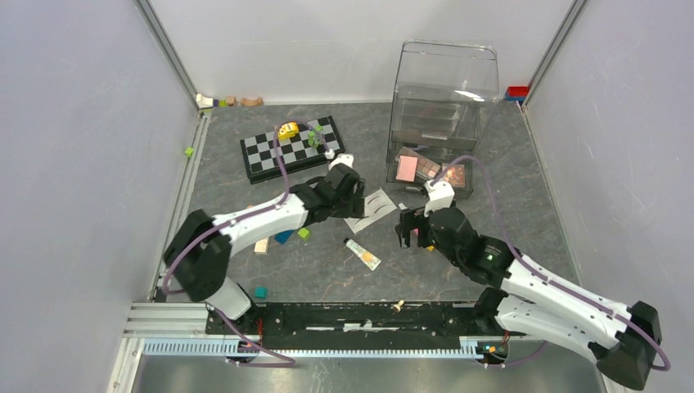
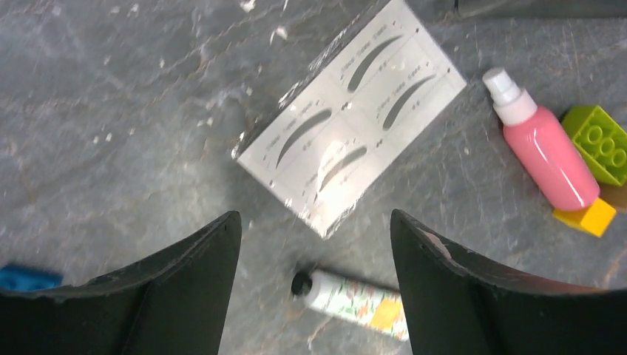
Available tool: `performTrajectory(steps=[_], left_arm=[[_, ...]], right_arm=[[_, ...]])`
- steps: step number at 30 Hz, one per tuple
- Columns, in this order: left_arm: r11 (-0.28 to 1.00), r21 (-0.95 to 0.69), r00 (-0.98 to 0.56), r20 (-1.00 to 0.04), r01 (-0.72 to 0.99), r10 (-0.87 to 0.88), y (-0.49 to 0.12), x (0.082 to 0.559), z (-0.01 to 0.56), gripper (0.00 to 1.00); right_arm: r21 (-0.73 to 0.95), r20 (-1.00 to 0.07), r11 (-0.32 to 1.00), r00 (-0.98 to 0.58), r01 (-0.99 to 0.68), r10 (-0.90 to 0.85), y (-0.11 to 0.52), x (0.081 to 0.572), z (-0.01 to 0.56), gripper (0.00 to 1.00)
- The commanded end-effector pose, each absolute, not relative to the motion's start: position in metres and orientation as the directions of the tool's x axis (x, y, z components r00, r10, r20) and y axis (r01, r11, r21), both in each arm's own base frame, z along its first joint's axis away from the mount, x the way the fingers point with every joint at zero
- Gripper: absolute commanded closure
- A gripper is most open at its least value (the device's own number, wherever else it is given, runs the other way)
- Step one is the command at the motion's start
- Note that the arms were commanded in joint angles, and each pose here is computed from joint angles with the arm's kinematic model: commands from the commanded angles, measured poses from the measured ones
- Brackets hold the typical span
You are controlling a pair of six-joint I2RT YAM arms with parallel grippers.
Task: Organize the makeup
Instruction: Move the makeup to the center of the board.
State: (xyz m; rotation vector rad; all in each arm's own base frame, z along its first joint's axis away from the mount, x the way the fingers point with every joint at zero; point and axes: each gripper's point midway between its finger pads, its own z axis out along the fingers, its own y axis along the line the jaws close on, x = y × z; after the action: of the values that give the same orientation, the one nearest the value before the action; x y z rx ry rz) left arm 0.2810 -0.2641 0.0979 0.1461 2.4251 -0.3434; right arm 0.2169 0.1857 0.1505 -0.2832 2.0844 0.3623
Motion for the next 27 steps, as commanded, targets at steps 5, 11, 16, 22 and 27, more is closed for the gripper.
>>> performTrajectory(steps=[5,11,16,22,27], left_arm=[[0.96,-0.058,-0.755,-0.631,0.273,0.177,-0.292,0.324,0.079,0.26],[0.959,0.014,-0.779,-0.58,0.285,0.24,-0.292,0.329,0.056,0.26],[0.955,0.044,-0.787,-0.556,0.293,0.267,-0.294,0.334,0.049,0.26],[0.952,0.124,-0.803,-0.513,0.281,0.304,-0.289,0.336,0.041,0.24],[0.949,0.167,-0.8,-0.511,0.266,0.314,-0.287,0.338,0.043,0.21]], right_arm=[[0.155,-0.849,0.948,-0.528,-0.279,-0.017,0.156,0.2,0.136,0.02],[0.139,-0.845,0.951,-0.534,-0.277,-0.033,0.152,0.198,0.133,0.02],[0.131,-0.841,0.951,-0.539,-0.28,-0.043,0.152,0.197,0.13,0.02],[0.129,-0.839,0.952,-0.542,-0.277,-0.044,0.15,0.196,0.127,0.02],[0.139,-0.835,0.951,-0.549,-0.277,-0.038,0.15,0.194,0.123,0.02]])
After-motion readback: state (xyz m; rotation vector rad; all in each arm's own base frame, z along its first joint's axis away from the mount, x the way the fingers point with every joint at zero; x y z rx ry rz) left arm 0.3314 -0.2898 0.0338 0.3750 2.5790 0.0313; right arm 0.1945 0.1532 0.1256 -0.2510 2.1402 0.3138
